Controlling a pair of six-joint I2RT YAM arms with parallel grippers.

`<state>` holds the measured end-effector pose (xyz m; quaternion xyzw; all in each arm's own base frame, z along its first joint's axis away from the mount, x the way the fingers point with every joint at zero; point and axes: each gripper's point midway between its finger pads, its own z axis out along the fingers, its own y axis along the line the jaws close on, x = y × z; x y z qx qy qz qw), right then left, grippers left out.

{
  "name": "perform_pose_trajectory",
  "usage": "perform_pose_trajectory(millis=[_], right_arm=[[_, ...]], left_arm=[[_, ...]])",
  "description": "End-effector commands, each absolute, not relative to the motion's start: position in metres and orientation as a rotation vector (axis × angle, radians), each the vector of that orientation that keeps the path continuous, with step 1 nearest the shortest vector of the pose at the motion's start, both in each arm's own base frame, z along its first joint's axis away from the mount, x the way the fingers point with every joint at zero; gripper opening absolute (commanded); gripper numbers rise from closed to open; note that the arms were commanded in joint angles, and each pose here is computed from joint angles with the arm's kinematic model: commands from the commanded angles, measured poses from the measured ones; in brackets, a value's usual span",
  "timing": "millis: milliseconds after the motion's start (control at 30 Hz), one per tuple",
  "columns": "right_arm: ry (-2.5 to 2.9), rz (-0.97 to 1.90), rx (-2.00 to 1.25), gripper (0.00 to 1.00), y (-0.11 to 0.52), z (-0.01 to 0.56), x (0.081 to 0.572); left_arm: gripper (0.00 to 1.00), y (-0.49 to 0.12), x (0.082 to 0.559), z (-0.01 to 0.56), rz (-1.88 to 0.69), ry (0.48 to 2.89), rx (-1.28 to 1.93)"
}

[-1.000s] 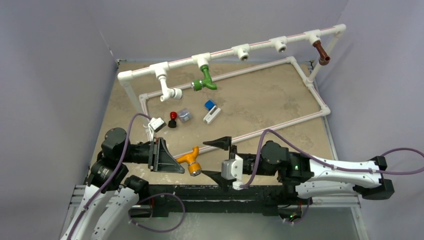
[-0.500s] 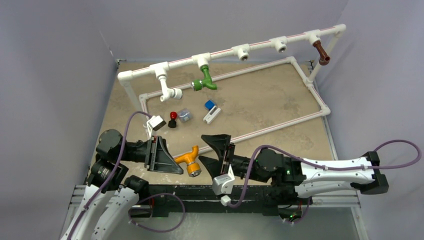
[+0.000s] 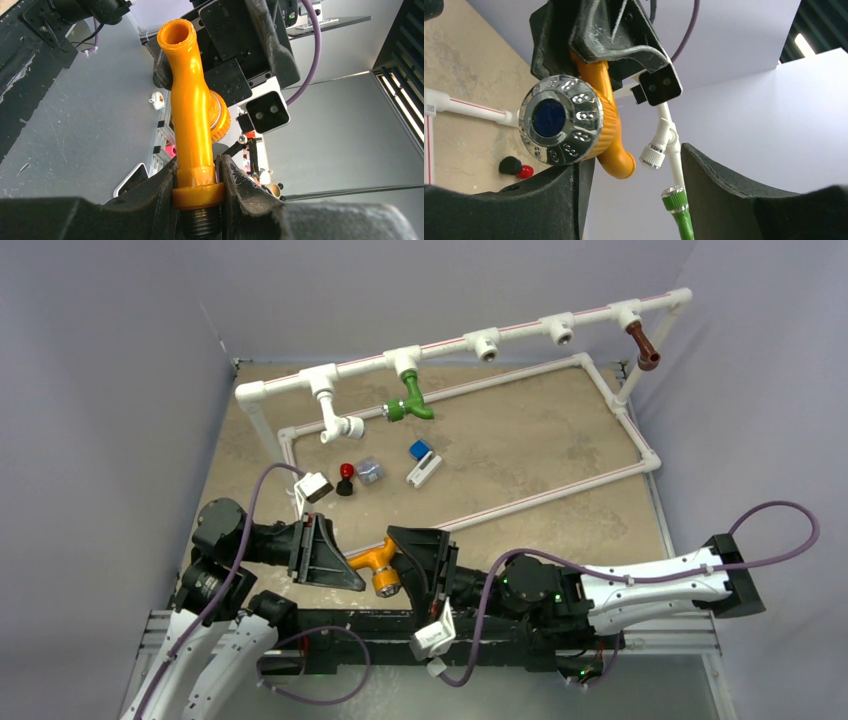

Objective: Install the water faucets

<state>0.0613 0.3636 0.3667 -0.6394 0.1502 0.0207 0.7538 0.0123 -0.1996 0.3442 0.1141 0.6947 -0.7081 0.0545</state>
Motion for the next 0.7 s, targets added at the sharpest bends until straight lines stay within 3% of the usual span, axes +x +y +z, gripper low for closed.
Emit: perform_pose_trajectory(millis=[0,267,533,667], right_arm=[[0.261,-0.008,-1.333,0.63,0.366,0.389,0.058],[0.231,-0.048,-1.365,0.44,0.376,0.381,0.057],[0.258,-0.037,-1.374,0.03,0.378,0.378,0.057],[0.282,-0.008,-1.365,0.0,0.374,0.377,0.056]], left_arm=[[0.0,-0.197,0.005,0.357,-2.154,2.071,0.415],[0.0,-0.197,0.004,0.355,-2.157,2.08,0.421],[0.0,-0.197,0.006,0.352,-2.15,2.093,0.407],[0.0,-0.198,0.007,0.351,-2.13,2.093,0.408]])
